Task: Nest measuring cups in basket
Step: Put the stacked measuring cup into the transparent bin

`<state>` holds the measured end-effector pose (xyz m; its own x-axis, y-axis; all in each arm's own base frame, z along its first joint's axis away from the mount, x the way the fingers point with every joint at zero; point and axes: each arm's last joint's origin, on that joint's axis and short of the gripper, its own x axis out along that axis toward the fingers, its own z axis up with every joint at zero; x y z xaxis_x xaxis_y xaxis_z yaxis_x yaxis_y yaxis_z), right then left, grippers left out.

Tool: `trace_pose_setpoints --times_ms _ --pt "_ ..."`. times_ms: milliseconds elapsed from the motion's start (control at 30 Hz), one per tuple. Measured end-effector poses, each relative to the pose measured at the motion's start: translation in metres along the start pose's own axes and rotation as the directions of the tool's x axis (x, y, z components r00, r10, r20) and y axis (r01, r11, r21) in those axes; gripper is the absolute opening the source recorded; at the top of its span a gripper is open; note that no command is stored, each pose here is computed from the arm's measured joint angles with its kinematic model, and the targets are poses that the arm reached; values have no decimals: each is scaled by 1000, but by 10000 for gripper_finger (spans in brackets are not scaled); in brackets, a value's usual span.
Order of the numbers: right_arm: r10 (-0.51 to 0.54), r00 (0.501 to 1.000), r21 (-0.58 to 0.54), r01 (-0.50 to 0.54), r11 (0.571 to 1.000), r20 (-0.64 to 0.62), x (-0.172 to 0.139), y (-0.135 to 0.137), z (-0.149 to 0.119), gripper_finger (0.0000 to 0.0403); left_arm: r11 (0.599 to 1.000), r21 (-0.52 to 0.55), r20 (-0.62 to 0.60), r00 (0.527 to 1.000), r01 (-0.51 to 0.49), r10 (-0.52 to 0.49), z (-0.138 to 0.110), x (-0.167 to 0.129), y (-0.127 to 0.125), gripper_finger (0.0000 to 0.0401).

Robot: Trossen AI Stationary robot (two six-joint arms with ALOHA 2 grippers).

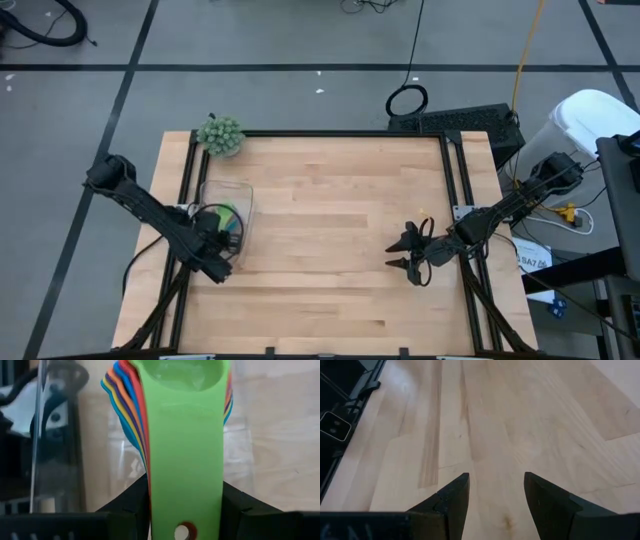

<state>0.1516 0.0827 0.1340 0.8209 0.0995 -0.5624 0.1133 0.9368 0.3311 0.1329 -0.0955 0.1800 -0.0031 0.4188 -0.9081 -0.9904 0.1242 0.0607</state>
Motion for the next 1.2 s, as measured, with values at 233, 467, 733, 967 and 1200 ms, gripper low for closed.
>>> trace_pose_setpoints --times_ms 233,467,733,967,1200 --pt "3 1000 2 -3 1000 4 0 0 0 183 999 -36 -49 998 -37 35 -5 4 -4 145" --pt "12 1000 1 -12 1000 -3 0 1 0 183 997 -74 -69 997 -28 23 -9 6 -8 145" --pt "19 1000 -11 -19 1000 -9 0 1 0 183 994 -101 -85 996 -43 35 -9 6 -8 242" --pt "19 1000 -21 -19 1000 -10 0 1 0 183 996 -62 -93 994 -58 52 -9 6 -7 313" --pt "19 1000 -21 -19 1000 -10 0 1 0 183 997 -40 -82 994 -72 68 -7 4 -5 321"
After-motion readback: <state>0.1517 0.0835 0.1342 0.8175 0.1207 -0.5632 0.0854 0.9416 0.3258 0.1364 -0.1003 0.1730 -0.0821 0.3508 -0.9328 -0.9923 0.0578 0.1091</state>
